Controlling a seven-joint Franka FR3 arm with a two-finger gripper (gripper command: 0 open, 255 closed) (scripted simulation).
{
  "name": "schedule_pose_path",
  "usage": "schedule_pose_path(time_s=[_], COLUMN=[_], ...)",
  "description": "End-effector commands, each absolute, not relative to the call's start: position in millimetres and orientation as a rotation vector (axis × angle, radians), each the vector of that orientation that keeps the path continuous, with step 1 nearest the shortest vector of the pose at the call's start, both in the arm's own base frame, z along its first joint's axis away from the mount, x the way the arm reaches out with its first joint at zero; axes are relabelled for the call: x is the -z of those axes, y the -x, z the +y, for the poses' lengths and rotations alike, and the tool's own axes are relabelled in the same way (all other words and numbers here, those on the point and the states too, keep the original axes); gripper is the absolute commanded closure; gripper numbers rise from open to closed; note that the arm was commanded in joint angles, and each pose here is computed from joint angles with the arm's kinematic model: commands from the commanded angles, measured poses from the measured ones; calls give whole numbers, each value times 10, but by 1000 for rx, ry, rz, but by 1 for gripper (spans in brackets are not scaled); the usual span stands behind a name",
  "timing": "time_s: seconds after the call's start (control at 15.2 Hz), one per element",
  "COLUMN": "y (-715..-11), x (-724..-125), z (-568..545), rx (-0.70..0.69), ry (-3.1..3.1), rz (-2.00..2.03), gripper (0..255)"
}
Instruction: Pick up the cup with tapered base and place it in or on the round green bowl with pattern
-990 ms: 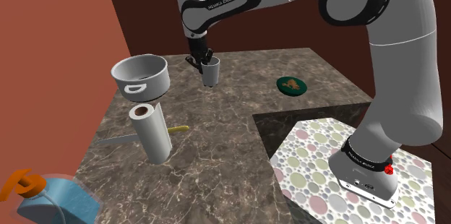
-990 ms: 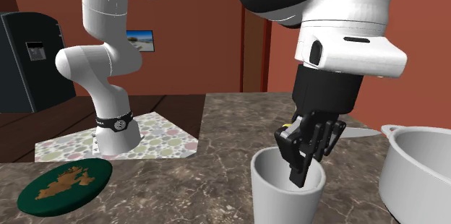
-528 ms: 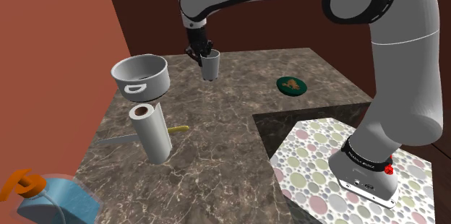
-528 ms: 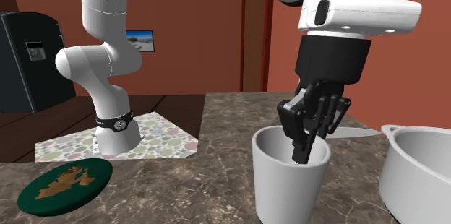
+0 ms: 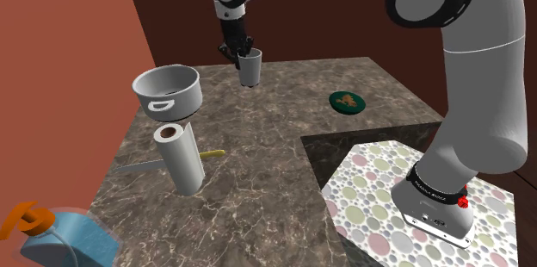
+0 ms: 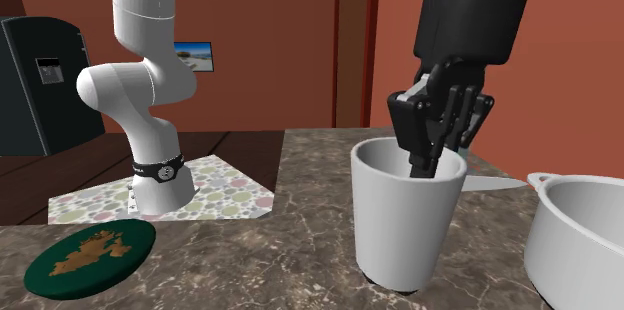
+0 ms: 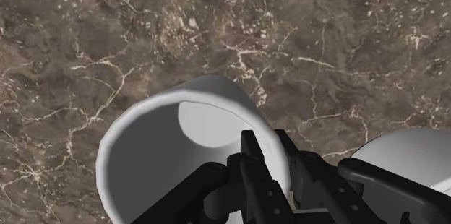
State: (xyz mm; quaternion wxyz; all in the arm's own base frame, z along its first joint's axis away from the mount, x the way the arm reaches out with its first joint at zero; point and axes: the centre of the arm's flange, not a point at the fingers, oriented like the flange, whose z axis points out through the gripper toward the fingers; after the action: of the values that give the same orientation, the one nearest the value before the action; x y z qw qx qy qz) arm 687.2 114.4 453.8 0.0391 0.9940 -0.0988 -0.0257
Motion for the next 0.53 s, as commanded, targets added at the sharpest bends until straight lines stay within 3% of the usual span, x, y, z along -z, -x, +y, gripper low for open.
schedule_pose_path(time_s=[0.0,0.46], y=[-6870,-6544], x=[-4647,-4842], z=[1144,922], rx=[79,79], ry=[-3047,-3047], rz=[-303,-303], gripper=[255,255])
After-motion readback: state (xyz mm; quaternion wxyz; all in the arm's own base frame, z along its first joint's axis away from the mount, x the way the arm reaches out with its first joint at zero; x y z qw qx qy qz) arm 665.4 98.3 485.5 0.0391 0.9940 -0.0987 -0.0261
